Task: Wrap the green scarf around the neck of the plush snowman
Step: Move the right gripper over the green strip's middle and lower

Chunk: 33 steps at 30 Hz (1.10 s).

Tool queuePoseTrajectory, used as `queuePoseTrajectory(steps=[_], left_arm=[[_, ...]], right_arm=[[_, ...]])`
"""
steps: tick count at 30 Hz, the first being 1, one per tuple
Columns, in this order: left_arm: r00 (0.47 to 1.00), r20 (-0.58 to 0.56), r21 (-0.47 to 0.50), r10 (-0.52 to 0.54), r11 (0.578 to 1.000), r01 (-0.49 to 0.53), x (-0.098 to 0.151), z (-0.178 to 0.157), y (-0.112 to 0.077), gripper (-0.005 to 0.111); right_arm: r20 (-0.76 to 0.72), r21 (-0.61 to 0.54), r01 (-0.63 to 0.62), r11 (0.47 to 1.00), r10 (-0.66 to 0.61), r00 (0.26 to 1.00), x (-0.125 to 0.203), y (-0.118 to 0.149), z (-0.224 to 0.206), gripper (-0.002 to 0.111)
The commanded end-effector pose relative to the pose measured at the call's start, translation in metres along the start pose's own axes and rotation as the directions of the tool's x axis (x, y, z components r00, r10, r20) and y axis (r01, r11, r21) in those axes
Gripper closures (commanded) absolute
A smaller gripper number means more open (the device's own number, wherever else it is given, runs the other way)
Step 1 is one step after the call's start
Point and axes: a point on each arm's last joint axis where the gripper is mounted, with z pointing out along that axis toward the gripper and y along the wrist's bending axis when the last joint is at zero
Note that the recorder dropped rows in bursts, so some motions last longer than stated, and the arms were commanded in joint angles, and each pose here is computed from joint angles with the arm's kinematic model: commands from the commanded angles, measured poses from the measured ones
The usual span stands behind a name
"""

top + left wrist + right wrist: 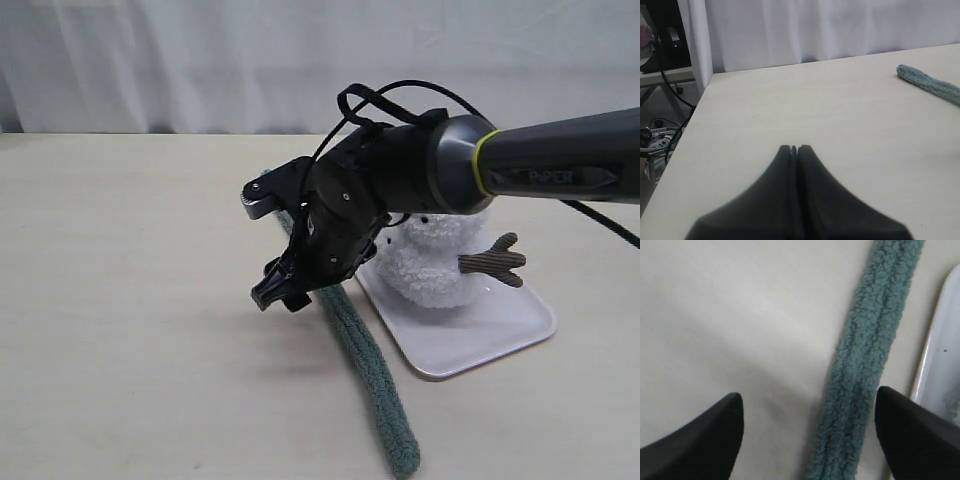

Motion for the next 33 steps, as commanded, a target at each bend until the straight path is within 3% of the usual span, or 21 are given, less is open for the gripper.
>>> queuePoseTrajectory(steps=[1, 5, 11, 18, 24, 33], left_arm=[[1.000, 0.014, 0.008, 0.001, 1.000, -0.001, -0.001, 0.000, 0.000, 0.107], [1.000, 0.014, 0.008, 0.001, 1.000, -0.001, -0.001, 0.000, 0.000, 0.107], [1.000, 0.014, 0.008, 0.001, 1.000, -0.001, -0.001, 0.000, 0.000, 0.107], [1.000, 0.014, 0.008, 0.001, 1.000, -0.001, -0.001, 0.000, 0.000, 0.107], [1.000, 0.014, 0.008, 0.001, 1.000, -0.001, -0.001, 0.000, 0.000, 0.107], [1.000, 0.014, 0.008, 0.001, 1.000, -0.001, -0.001, 0.000, 0.000, 0.107]], right_arm=[[-0.014, 0.023, 0.005, 1.000, -0.004, 1.000, -0.002, -0.005, 0.012, 0.040], [-0.043, 0.056, 0.035, 0.998, -0.033, 0.999, 0.002, -0.008, 0.024, 0.040], [-0.064, 0.084, -0.020, 0.996, 0.025, 0.998, 0.005, -0.022, 0.036, 0.040], [-0.078, 0.073, 0.069, 0.995, -0.063, 0.995, 0.008, -0.020, 0.047, 0.041], [-0.085, 0.066, 0.074, 0.995, -0.068, 0.994, 0.010, -0.019, 0.058, 0.042], [-0.135, 0.065, 0.081, 0.995, -0.072, 0.988, 0.018, -0.017, 0.071, 0.079]])
